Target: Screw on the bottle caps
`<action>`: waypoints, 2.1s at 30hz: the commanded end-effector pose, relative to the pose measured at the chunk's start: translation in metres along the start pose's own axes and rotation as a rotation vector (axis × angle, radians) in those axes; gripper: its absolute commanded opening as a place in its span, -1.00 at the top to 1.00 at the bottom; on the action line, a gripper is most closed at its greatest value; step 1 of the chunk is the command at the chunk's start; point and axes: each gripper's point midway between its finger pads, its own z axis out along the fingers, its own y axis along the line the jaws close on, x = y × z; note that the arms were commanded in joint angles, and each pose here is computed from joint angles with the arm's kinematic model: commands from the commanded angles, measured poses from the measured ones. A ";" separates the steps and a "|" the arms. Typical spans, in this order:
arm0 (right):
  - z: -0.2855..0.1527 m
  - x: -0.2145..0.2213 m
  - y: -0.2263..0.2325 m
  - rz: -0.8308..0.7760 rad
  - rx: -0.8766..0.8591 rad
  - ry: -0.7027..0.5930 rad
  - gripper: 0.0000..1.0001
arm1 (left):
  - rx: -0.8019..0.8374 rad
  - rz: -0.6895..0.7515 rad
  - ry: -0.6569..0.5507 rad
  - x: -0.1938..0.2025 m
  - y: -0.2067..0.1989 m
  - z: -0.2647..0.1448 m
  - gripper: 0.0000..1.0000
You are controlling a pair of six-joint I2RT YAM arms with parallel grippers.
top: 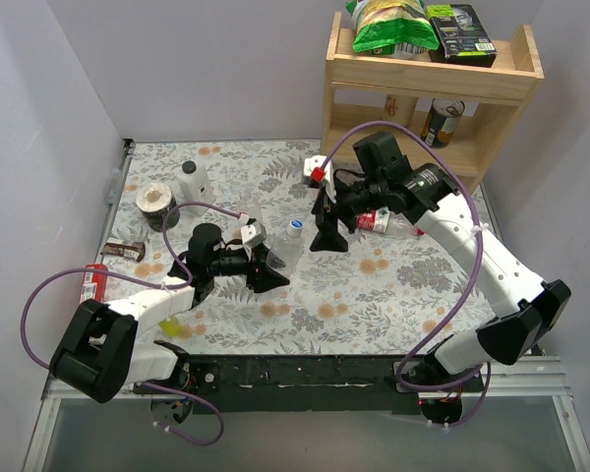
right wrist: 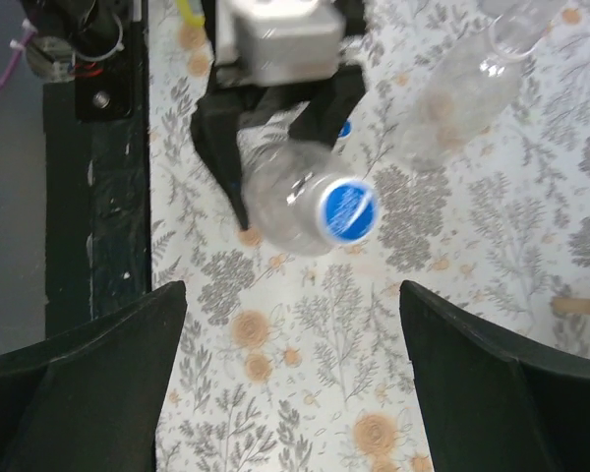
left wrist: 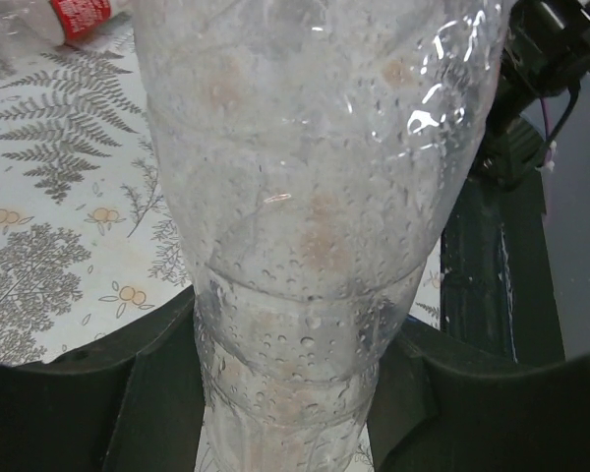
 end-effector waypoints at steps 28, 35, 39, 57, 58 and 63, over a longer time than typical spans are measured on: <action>0.005 -0.004 0.032 -0.018 -0.120 -0.061 -0.93 | -0.034 -0.084 -0.089 -0.040 0.009 0.004 1.00; -0.007 0.011 0.024 0.019 -0.027 0.010 -0.91 | -0.074 -0.081 -0.092 -0.054 0.027 0.001 1.00; -0.025 0.001 0.002 0.090 -0.006 -0.038 -0.87 | -0.087 -0.073 0.009 -0.048 0.032 0.000 1.00; -0.031 -0.022 -0.011 -0.620 -0.099 -0.123 -0.54 | 0.053 0.375 0.291 -0.030 0.019 -0.027 1.00; -0.027 -0.019 -0.005 -0.630 -0.118 -0.118 -0.56 | 0.044 0.375 0.291 -0.034 0.021 -0.026 1.00; -0.021 -0.013 0.018 -0.674 -0.162 -0.092 -0.58 | 0.029 0.397 0.267 -0.055 0.016 -0.025 1.00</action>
